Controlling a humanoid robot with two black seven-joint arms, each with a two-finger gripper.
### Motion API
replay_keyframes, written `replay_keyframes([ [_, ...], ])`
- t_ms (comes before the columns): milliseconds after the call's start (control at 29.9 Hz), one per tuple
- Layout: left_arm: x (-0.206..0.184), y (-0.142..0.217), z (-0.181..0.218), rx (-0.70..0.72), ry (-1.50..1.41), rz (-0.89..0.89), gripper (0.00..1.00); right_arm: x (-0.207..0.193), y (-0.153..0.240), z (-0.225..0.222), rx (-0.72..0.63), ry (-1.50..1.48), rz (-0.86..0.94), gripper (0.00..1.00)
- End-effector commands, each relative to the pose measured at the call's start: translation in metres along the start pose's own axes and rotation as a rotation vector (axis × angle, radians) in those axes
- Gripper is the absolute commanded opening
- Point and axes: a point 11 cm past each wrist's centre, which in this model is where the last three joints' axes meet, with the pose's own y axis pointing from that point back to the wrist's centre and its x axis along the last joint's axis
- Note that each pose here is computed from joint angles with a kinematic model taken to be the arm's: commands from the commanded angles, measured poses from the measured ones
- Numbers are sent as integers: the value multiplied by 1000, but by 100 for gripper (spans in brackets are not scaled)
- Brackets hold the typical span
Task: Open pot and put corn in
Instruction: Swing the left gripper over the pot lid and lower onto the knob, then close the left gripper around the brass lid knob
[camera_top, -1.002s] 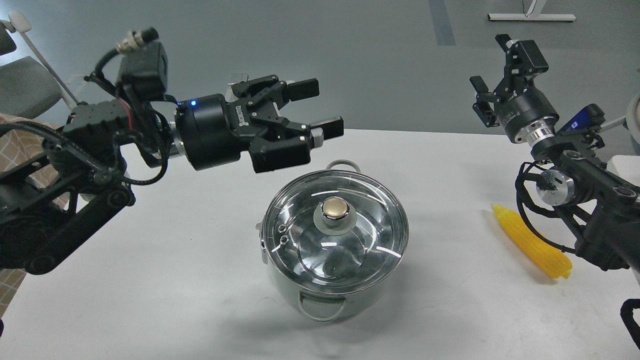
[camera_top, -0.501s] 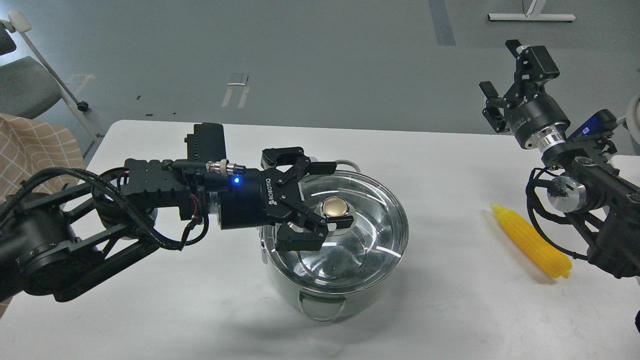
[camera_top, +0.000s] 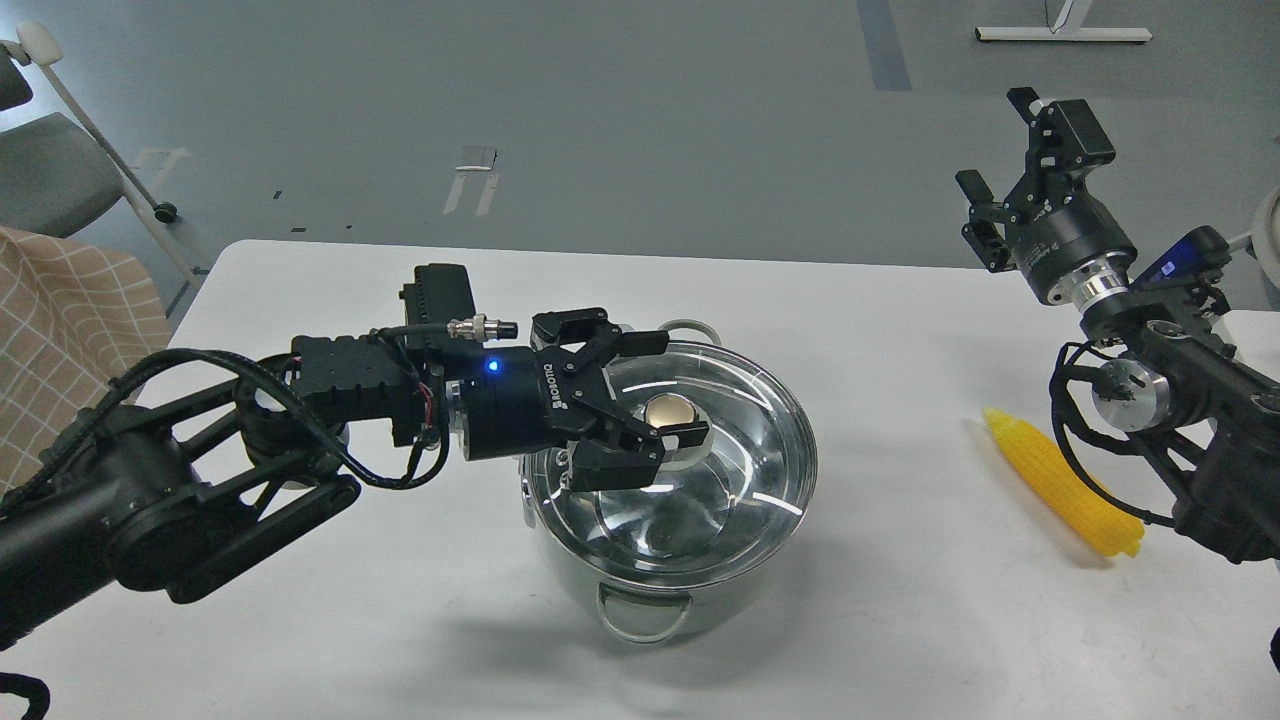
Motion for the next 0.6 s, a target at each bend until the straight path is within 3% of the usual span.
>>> replay_keyframes([
  [0,-9,0,3,-1,26,-4,98,0,0,0,0,0,1,99],
  [434,-25,-3,1,19,68,25,96,-1,1,1,-1,0,3,99],
  [568,-25,-4,-1,23,69,32,84,-1,1,1,-1,0,3,99],
])
